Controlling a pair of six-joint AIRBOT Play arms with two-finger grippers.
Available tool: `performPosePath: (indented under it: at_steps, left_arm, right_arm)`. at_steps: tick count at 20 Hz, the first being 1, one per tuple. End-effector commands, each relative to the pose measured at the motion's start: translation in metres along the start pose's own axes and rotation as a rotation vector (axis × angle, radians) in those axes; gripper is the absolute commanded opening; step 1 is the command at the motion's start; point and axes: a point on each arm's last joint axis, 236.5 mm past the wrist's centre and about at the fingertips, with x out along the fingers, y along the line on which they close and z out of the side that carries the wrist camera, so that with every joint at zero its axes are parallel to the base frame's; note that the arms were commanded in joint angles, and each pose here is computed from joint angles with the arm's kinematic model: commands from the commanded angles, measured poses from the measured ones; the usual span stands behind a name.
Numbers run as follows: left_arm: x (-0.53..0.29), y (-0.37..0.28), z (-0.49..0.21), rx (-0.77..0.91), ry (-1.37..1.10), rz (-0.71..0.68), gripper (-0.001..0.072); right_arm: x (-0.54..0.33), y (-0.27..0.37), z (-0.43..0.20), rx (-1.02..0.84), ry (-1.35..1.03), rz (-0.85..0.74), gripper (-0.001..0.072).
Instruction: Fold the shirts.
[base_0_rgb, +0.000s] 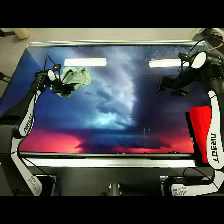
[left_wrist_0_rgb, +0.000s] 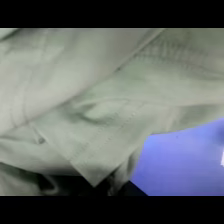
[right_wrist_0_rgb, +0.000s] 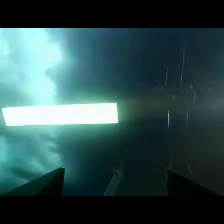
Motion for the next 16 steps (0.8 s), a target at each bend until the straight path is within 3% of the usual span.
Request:
performPosePath:
  at_steps: [1,4,8,10,13,16]
  left_arm:
    - [-0.027,-0.023,0.016,0.05,-0.043,-0.064,0.0029]
    - [-0.157,-0.077,0.063,0.277,-0.321,-0.113,0.0028]
    - [-0.395,-0.168,0.028,0.476,-0.739,-0.247,0.0028]
    - [-0.449,-0.205,-0.023,0.54,-0.812,-0.348,0.0028]
    - [-0.424,-0.258,-0.095,0.609,-0.691,-0.473,0.0028]
    - [-0.321,-0.316,-0.16,0.598,-0.471,-0.544,0.0028]
  right_arm:
    - [-0.001,-0.001,-0.008,-0.001,0.032,-0.004,0.0665]
    - [-0.008,0.001,-0.005,-0.056,0.01,-0.002,0.0529]
    - [-0.067,0.01,0.003,-0.123,-0.151,-0.01,0.0529]
    - [-0.113,0.012,-0.001,-0.144,-0.255,-0.028,0.053]
    - [-0.187,0.009,-0.017,-0.17,-0.419,-0.083,0.0531]
    - [-0.251,-0.002,-0.04,-0.138,-0.574,-0.143,0.0531]
